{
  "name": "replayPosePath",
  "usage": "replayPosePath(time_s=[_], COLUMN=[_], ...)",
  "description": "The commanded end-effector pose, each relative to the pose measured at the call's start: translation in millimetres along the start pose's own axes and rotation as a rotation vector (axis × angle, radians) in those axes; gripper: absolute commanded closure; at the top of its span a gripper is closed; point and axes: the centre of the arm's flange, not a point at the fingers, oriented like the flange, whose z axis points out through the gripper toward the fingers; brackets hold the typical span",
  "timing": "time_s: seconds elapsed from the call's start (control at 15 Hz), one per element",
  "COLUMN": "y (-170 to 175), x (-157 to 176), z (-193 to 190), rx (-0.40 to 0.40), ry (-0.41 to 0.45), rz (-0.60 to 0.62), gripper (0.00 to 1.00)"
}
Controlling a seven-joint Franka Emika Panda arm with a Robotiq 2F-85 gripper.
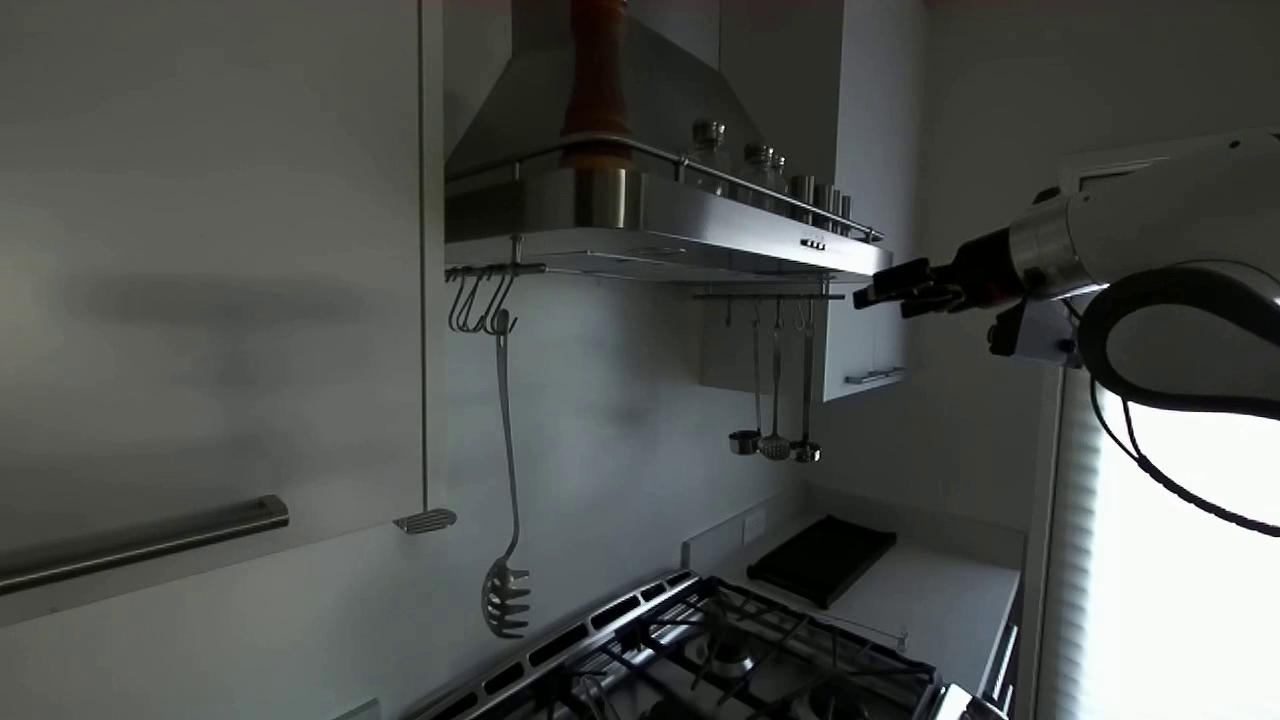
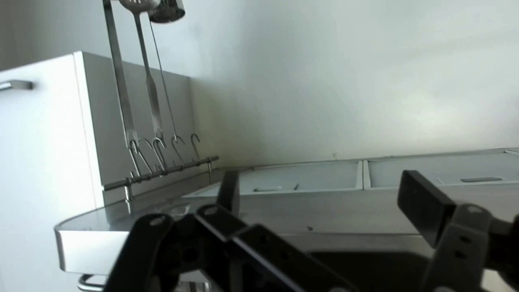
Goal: Press the leftmost button on the stove fun on and off
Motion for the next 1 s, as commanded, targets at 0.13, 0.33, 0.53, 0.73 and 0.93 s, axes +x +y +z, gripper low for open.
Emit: replayPosePath(time_s=[0.13, 0.33, 0.53, 0.73, 0.93], y=[6.3, 11.3, 17.1, 24.6, 35.0], x=[-36.7, -52.7, -62.9, -71.7, -80.7], z=[-13.7, -14.6, -15.4, -12.8, -8.7], rx=[-0.063, -0.075, -0.082, -0.079, -0.044], ry=[-0.185, -0.284, -0.350, -0.410, -0.464], rz=[0.123, 0.145, 0.165, 0.166, 0.135], gripper=[0.00, 0.00, 0.00, 0.00, 0.00])
